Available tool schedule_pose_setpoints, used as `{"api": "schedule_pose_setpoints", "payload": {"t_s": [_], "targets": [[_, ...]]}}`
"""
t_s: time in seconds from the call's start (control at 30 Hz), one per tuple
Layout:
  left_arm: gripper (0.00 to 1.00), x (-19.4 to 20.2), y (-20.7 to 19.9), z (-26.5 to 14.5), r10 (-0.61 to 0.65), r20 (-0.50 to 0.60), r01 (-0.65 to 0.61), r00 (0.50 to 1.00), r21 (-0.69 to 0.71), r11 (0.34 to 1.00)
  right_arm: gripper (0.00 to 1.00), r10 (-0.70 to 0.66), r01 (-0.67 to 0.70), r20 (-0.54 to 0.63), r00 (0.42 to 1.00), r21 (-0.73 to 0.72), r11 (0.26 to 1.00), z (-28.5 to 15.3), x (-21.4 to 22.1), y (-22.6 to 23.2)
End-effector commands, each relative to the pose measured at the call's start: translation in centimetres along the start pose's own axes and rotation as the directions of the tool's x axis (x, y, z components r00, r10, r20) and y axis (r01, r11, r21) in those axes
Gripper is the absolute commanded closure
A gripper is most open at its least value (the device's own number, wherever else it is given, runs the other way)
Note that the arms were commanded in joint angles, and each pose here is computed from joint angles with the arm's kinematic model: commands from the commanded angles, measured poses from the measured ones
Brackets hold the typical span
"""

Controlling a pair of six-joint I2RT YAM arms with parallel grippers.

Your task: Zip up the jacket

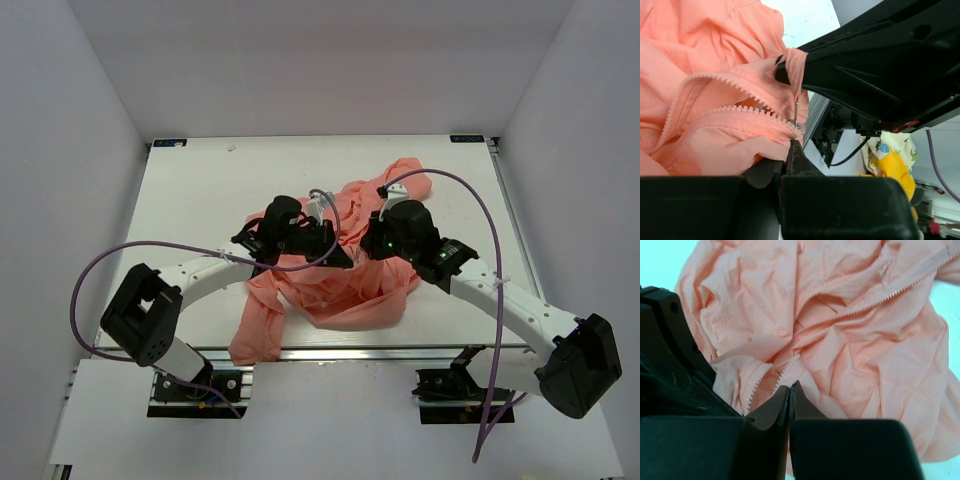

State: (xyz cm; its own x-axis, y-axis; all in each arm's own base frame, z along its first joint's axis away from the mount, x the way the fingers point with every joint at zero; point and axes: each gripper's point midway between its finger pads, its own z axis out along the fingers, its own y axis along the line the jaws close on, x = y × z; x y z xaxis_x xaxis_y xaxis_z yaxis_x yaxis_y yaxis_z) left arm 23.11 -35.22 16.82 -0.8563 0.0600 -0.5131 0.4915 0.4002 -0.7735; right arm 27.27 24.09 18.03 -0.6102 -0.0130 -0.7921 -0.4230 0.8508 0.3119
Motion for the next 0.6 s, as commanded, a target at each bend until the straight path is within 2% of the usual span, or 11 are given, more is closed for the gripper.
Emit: {"api": "schedule_pose_setpoints", "payload": {"t_s": [0.0, 0.07, 0.2, 0.23, 0.27, 0.3, 0.4, 0.5, 0.53, 0.57], "targets": [[1.00, 1.2, -1.2, -0.4, 0.034, -0.065, -0.034, 0.997, -0.005, 0.999, 1.00, -0.039, 0.046, 0.229, 0.973, -0.027, 0.999, -0.5, -5.9, 1.1], [0.98, 1.3, -0.7, -0.5, 0.030, -0.085, -0.033, 0.996, -0.033, 0.999, 1.00, -0.053, 0.074, 0.258, 0.965, -0.072, 0.995, -0.9, -6.6, 2.0], [0.79, 0.1, -0.4, -0.9, 0.067, -0.055, -0.072, 0.996, -0.101, 0.992, 1.00, -0.077, 0.114, 0.266, 0.961, -0.127, 0.985, -2.5, -6.7, 3.0], [0.75, -0.5, -0.3, -1.0, 0.081, -0.030, -0.084, 0.996, -0.118, 0.989, 1.00, -0.064, 0.090, 0.211, 0.975, -0.119, 0.989, -2.7, -5.6, 2.7], [0.69, -0.9, -0.5, -1.1, 0.094, -0.016, -0.095, 0.995, -0.119, 0.988, 1.00, -0.059, 0.084, 0.192, 0.980, -0.121, 0.989, -2.9, -5.2, 2.7], [0.56, -1.6, -0.8, -1.3, 0.114, 0.004, -0.113, 0.993, -0.124, 0.986, 1.00, -0.061, 0.085, 0.175, 0.983, -0.134, 0.987, -3.2, -5.0, 2.9], [0.30, -3.3, -1.5, -2.1, 0.173, 0.042, -0.164, 0.984, -0.165, 0.972, 1.00, -0.071, 0.091, 0.122, 0.990, -0.164, 0.982, -3.7, -4.2, 3.5], [0.08, -4.2, -1.4, -3.3, 0.232, 0.059, -0.213, 0.971, -0.229, 0.950, 1.00, -0.079, 0.097, 0.108, 0.991, -0.173, 0.980, -4.0, -4.3, 3.8], [0.02, -4.7, -1.7, -3.6, 0.255, 0.067, -0.232, 0.965, -0.236, 0.943, 1.00, -0.077, 0.095, 0.106, 0.991, -0.173, 0.980, -4.0, -4.3, 3.8], [0.02, -5.0, -2.2, -4.2, 0.276, 0.080, -0.251, 0.958, -0.240, 0.938, 1.00, -0.078, 0.096, 0.108, 0.991, -0.179, 0.979, -4.0, -4.5, 4.0]]}}
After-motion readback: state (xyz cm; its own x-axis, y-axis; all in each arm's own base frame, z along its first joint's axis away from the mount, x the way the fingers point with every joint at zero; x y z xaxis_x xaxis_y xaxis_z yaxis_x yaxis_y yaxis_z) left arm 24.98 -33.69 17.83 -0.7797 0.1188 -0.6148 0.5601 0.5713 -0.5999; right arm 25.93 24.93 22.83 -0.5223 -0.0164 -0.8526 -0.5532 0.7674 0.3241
